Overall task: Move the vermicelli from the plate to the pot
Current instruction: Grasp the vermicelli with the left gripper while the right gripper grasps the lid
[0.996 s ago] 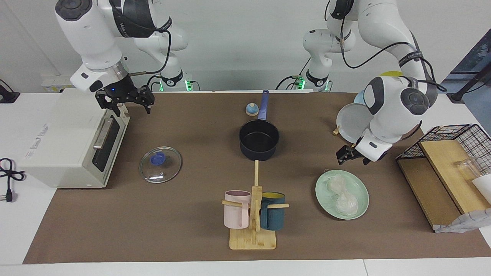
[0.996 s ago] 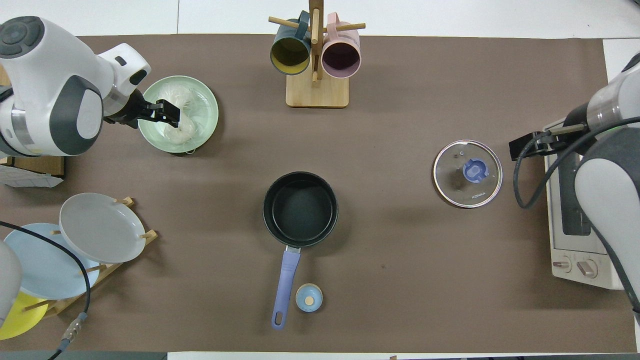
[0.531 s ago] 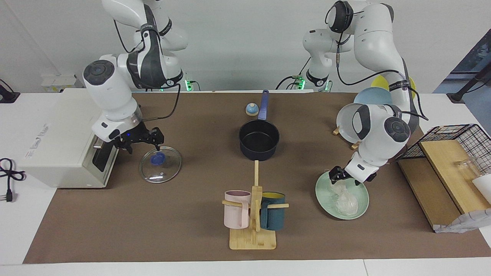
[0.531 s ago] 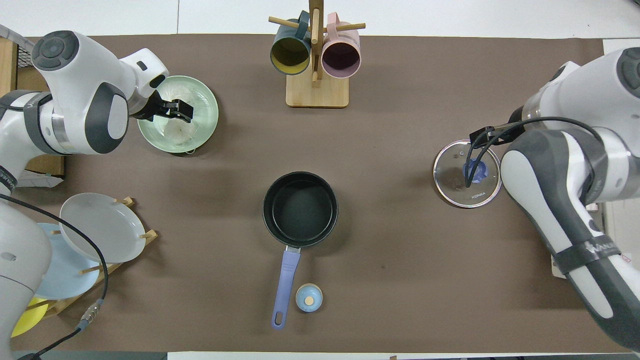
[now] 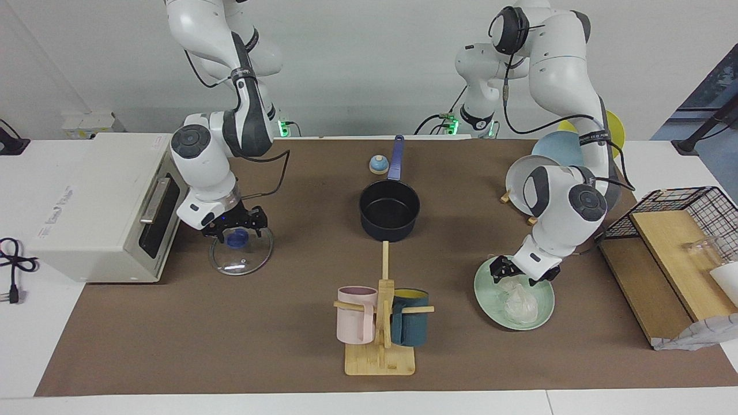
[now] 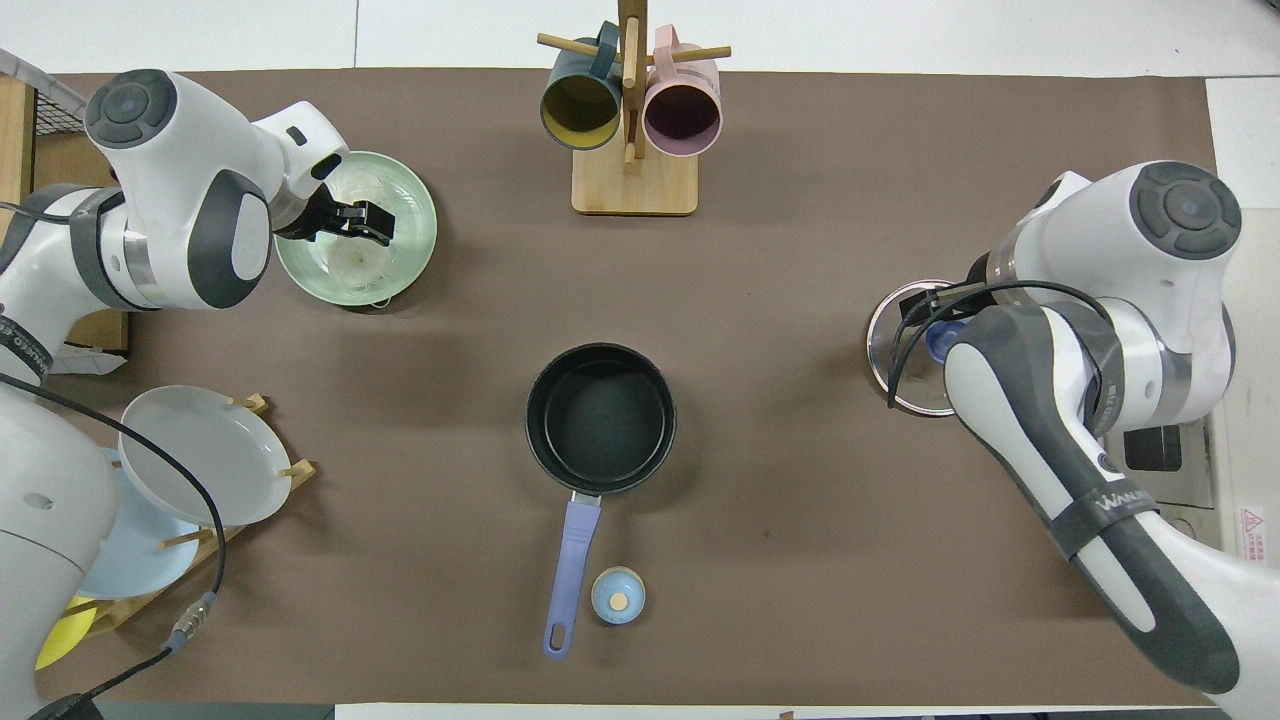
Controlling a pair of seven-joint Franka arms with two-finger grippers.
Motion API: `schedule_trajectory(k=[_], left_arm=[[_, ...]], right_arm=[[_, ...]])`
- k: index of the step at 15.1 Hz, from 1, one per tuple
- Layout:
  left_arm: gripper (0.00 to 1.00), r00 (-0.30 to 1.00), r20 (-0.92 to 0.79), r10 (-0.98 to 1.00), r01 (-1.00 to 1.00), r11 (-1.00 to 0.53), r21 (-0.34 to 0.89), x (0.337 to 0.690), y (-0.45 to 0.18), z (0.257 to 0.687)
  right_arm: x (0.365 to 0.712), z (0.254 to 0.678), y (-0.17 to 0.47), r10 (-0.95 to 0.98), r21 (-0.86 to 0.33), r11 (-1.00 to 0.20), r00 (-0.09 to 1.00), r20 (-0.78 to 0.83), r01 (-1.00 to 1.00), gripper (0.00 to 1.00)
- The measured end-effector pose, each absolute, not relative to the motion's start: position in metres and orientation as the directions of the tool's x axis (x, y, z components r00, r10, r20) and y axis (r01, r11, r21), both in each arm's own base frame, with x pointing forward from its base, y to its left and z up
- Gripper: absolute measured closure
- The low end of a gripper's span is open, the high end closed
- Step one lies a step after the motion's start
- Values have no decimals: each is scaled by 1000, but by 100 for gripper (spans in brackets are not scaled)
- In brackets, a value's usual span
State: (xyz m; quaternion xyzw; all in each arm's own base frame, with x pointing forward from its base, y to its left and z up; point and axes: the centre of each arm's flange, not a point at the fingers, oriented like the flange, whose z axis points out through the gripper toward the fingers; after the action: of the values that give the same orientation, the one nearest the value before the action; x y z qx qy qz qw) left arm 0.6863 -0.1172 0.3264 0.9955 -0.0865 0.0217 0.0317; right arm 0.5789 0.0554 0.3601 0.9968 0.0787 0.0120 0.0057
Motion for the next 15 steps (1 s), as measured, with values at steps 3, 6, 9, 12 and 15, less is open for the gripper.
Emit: schedule_trajectory(k=[3,6,9,12,15], left_arm=[[11,984,50,-172,-175,-983,59,684,-117,319],[49,983,54,-173,-176,-983,59,684,-117,319],[75,983,64,-169,-173,-983,56,686,-114,323],[76,984,68,-168,-172,-984,55,689,-113,330],[78,990,33,-139,-142,-983,113,690,-115,357]], right_arm=[[575,352,53,154,13,-988,988,27,154,0],[574,343,52,162,13,-987,987,19,161,0],[575,335,40,189,13,-982,982,12,189,0],[576,332,37,199,13,-980,980,11,198,0],[576,331,37,210,13,-978,978,9,210,0]])
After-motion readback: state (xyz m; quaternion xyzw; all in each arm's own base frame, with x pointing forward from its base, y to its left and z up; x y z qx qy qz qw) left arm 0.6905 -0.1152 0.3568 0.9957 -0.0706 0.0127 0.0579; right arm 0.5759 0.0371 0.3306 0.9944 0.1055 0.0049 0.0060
